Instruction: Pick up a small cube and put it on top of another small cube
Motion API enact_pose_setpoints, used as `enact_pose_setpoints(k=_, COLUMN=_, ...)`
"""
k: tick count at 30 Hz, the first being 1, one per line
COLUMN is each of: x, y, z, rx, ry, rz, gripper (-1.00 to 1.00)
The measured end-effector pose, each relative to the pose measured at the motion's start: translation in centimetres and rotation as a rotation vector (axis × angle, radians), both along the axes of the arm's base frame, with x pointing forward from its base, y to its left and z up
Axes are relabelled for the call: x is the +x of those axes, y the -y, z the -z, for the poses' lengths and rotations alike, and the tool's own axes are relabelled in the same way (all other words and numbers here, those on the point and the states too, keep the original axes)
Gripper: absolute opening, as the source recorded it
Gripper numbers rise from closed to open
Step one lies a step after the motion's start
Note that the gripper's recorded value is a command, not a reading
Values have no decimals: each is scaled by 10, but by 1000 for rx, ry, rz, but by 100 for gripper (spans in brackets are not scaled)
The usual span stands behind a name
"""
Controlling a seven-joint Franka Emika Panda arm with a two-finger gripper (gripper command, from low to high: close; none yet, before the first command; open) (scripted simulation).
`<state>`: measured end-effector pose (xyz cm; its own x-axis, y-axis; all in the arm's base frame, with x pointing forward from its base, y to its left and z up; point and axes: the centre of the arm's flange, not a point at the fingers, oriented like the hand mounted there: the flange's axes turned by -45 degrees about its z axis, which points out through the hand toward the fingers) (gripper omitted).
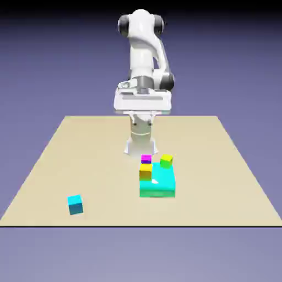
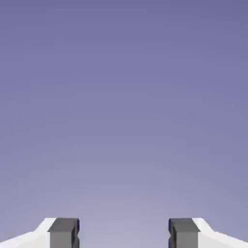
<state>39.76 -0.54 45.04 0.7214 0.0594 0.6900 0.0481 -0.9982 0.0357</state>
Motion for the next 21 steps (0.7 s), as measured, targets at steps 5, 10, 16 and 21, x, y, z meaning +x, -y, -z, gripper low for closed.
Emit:
enact_pose_setpoints(k=5, x=30, y=44, z=38, rx=-19, ry=-139, rz=-23, gripper=0)
enact_pose_setpoints(k=10, x=51, y=89, z=82, rx=-33, ry=-271, rz=-57, gripper=0)
enact_pose_setpoints(k=16, x=62, y=150, z=140, rx=-44, ry=-414, rz=-100, gripper=0)
enact_pose_setpoints(k=21, x=63, y=193, z=187, rx=-56, ry=-516, rz=-158, gripper=0)
